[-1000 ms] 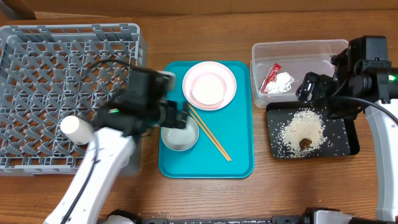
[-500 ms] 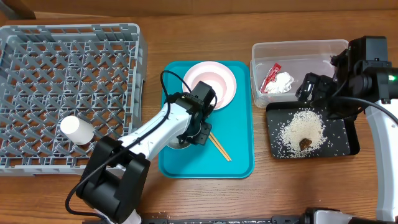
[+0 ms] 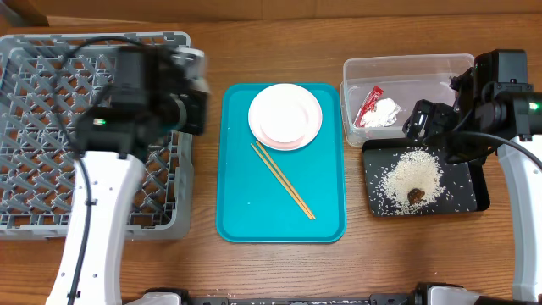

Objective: Sort waste into correct bins and load items into the dishwasher
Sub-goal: 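Grasp the grey bowl with the left gripper and place it in the rack, then grasp the pink bowl with the left gripper and place it in the rack, then grasp the wooden chopsticks with the left gripper and lift them, then insert one chopstick into the dish rack with the left gripper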

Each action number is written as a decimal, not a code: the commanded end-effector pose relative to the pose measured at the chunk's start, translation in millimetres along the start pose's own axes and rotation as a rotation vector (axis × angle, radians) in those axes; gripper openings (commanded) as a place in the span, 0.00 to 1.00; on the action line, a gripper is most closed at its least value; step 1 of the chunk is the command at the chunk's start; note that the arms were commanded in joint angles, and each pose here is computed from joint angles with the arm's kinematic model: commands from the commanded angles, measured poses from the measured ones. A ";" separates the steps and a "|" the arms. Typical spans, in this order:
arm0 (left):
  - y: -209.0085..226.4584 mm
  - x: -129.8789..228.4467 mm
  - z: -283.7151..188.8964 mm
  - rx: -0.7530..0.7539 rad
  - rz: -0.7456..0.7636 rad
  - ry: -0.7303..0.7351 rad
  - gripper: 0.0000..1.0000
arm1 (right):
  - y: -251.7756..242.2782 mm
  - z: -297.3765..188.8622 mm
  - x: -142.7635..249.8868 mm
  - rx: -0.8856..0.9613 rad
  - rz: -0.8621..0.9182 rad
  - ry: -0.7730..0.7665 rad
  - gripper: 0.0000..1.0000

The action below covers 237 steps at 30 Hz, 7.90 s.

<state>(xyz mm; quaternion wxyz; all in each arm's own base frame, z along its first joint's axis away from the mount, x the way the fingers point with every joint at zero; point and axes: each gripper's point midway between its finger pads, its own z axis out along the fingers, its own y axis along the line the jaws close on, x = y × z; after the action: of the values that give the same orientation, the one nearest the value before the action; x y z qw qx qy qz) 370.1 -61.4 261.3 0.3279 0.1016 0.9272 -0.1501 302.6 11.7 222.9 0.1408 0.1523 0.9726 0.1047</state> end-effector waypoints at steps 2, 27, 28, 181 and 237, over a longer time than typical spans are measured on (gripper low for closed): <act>34.4 -13.3 -18.5 0.345 -0.005 -0.156 0.04 | 2.2 -1.9 -0.2 -0.007 -0.006 -0.003 1.00; 212.1 39.5 29.8 0.647 -0.479 -0.397 0.21 | 1.1 -2.0 3.4 -0.003 -0.002 0.012 1.00; 214.2 40.7 28.0 0.645 -0.492 -0.398 0.21 | 1.2 -2.0 3.3 -0.003 -0.003 0.012 1.00; -55.9 210.2 187.1 -0.394 -0.538 0.680 0.91 | -39.0 -6.5 10.4 0.217 0.119 0.012 1.00; 112.6 50.1 57.5 -0.472 -0.079 0.302 0.41 | -36.8 -6.1 12.1 0.204 0.119 0.021 1.00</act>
<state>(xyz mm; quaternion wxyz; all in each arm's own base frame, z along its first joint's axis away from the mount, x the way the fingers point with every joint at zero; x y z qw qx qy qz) 394.2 27.2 168.4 0.2017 -0.0086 0.9772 0.0664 278.5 -19.6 214.2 0.1034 0.2231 0.9692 0.0122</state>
